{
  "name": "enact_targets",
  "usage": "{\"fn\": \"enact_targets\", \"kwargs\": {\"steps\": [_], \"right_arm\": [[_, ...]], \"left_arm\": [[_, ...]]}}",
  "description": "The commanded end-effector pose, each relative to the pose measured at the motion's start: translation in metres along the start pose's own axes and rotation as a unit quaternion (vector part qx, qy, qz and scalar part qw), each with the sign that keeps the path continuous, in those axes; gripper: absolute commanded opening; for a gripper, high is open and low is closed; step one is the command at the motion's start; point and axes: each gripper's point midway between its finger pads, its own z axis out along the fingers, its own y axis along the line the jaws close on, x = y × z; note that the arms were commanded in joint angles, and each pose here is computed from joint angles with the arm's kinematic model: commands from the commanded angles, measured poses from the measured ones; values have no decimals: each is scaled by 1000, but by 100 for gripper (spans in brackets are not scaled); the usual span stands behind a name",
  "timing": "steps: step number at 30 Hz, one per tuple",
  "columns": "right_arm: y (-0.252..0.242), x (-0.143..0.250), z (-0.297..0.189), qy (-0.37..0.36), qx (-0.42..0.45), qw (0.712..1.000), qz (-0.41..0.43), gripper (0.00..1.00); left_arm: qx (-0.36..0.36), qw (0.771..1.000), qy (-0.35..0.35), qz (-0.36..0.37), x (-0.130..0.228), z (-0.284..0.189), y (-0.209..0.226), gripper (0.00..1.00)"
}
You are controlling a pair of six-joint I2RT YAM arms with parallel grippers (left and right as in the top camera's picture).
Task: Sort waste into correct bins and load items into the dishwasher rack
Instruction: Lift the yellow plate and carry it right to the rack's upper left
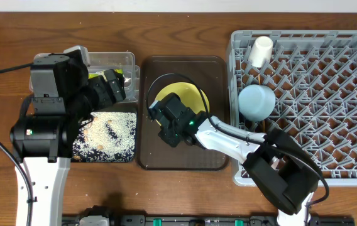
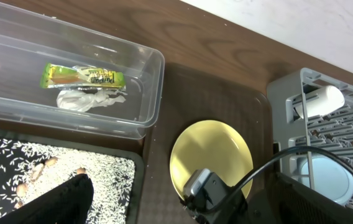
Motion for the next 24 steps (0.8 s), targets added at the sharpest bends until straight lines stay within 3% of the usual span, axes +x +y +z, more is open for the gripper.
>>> {"fn": "enact_targets", "kwargs": {"steps": [1,7,14,24], "right_arm": [[2,-1,0,2,-4,1000,3,1],[-4,-50,-40,-64,2,997,31,1],[-35,-107,-128,-179,13,977,114,1],[-127,-120,-254,-317,-75,920,216,1]], "left_arm": [[-6,1000,-7,4,-4,-2,2,92],[-6,1000,-7,4,-4,-2,2,92],[-6,1000,-7,4,-4,-2,2,92],[-6,1000,-7,4,-4,-2,2,92]]}}
